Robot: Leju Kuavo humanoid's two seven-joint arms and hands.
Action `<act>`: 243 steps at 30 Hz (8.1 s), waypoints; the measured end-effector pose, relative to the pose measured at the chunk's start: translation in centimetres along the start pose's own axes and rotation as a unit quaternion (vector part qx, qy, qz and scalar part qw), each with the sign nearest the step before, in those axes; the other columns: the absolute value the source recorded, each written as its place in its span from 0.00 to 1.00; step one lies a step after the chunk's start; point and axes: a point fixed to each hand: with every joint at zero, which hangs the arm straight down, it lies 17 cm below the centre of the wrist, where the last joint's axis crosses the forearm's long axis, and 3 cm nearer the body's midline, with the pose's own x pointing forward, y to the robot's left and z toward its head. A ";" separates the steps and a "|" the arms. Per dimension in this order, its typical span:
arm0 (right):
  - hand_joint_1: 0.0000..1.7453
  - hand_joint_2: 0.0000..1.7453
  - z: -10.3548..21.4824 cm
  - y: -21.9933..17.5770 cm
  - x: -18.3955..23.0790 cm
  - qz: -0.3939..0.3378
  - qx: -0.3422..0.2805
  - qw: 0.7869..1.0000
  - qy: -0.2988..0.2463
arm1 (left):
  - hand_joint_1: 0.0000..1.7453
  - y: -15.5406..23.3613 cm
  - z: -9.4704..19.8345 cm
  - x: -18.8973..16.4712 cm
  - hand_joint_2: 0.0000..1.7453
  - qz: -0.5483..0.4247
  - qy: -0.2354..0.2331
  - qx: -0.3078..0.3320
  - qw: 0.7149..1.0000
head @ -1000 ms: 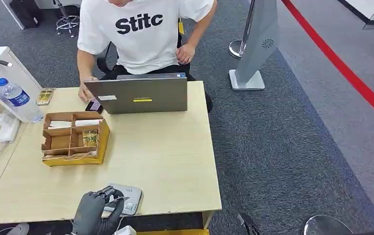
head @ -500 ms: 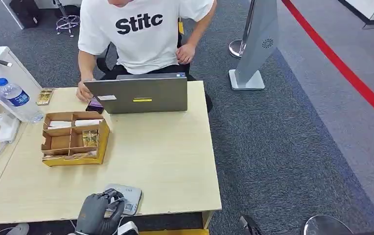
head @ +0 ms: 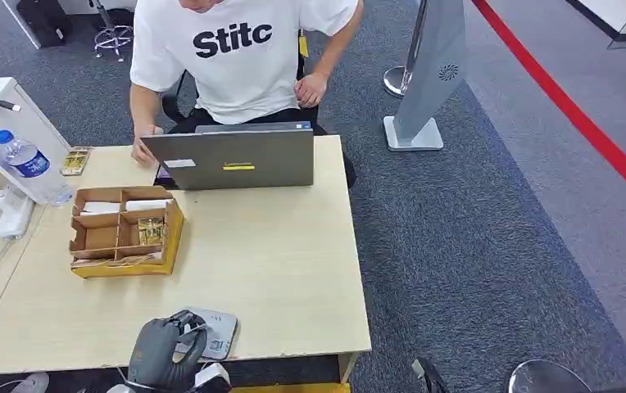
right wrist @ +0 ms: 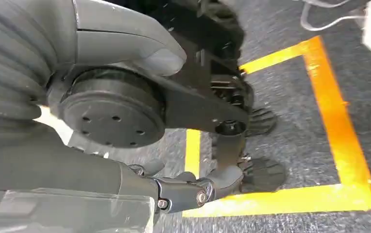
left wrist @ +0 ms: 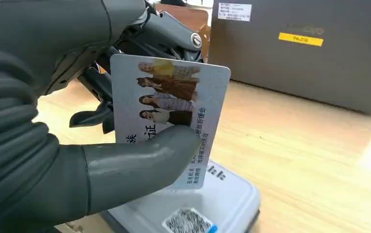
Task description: Pass the card to the sensor for recognition and then transmit it.
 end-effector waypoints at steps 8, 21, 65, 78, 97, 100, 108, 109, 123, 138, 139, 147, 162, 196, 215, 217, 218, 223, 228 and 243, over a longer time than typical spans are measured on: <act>0.00 1.00 0.4 -2.0 1.1 -0.127 -0.049 0.990 -0.037 | 1.00 4.2 -0.9 -0.1 1.00 0.004 0.000 0.065 0.998; 0.00 1.00 3.1 -13.3 -6.0 -0.141 -0.175 0.968 -0.116 | 1.00 18.1 -0.2 -1.1 1.00 -0.062 -0.017 0.209 0.976; 0.00 1.00 1.6 -15.5 -1.0 0.013 -0.227 0.960 -0.162 | 1.00 35.5 -19.8 -14.3 1.00 -0.249 0.166 0.171 0.939; 0.00 1.00 1.0 -14.7 -2.7 0.029 -0.217 0.967 -0.127 | 0.00 33.6 -19.5 -13.7 1.00 -0.210 0.147 0.167 0.952; 0.00 1.00 0.7 -15.0 -6.7 0.020 -0.230 0.971 -0.062 | 0.00 28.2 -8.9 -6.6 1.00 -0.184 0.028 0.132 0.974; 0.00 1.00 0.6 -14.8 -7.3 0.015 -0.230 0.972 -0.055 | 0.00 27.8 -7.1 -6.1 1.00 -0.180 0.020 0.119 0.976; 0.00 1.00 0.5 -14.4 -7.8 0.011 -0.225 0.973 -0.045 | 0.00 25.6 -4.7 -5.2 1.00 -0.198 0.003 0.058 0.979; 0.00 1.00 0.5 -14.3 -7.8 0.010 -0.224 0.973 -0.045 | 0.00 25.1 -4.3 -5.5 1.00 -0.206 0.005 0.042 0.978; 0.00 1.00 0.3 -13.4 -7.8 0.043 -0.211 0.976 -0.042 | 0.00 20.9 -1.8 -9.8 1.00 -0.266 0.056 -0.041 0.961; 0.00 1.00 0.0 -12.1 -6.2 0.068 -0.197 0.976 -0.069 | 0.00 17.9 -5.0 -10.3 1.00 -0.307 0.063 -0.007 0.949; 0.00 1.00 0.0 -11.9 -6.0 0.070 -0.195 0.976 -0.072 | 0.00 17.9 -5.5 -10.0 1.00 -0.308 0.060 -0.001 0.949; 0.00 1.00 -0.2 -11.0 -5.4 0.077 -0.187 0.976 -0.083 | 0.00 16.8 -8.5 -8.8 1.00 -0.311 0.054 0.017 0.949; 0.00 1.00 -0.4 -10.5 -5.5 0.084 -0.177 0.977 -0.080 | 0.00 16.4 -10.4 -9.9 1.00 -0.312 0.065 0.007 0.948; 0.00 1.00 -0.5 -10.3 -6.2 0.083 -0.170 0.980 -0.062 | 0.00 14.4 -8.6 -11.9 1.00 -0.312 0.077 -0.049 0.946; 0.00 1.00 -0.5 -10.3 -6.1 0.094 -0.171 0.979 -0.064 | 0.00 13.5 -9.1 -14.6 1.00 -0.315 0.119 -0.065 0.939; 0.00 1.00 -0.5 -10.3 -6.1 0.097 -0.171 0.978 -0.063 | 0.00 13.3 -9.1 -14.8 1.00 -0.313 0.122 -0.067 0.939; 0.00 1.00 -0.5 -10.3 -6.1 0.098 -0.171 0.978 -0.063 | 0.00 13.1 -9.1 -14.9 1.00 -0.312 0.124 -0.068 0.940; 0.00 1.00 -0.5 -10.3 -6.1 0.097 -0.171 0.979 -0.062 | 0.00 12.6 -9.0 -15.1 1.00 -0.308 0.129 -0.074 0.940; 0.00 1.00 -0.5 -10.3 -6.2 0.097 -0.171 0.979 -0.062 | 0.00 12.4 -9.0 -15.3 1.00 -0.306 0.131 -0.076 0.940; 0.00 1.00 -0.5 -10.3 -6.2 0.099 -0.170 0.979 -0.062 | 1.00 11.9 -9.2 -14.9 1.00 -0.299 0.130 -0.076 0.942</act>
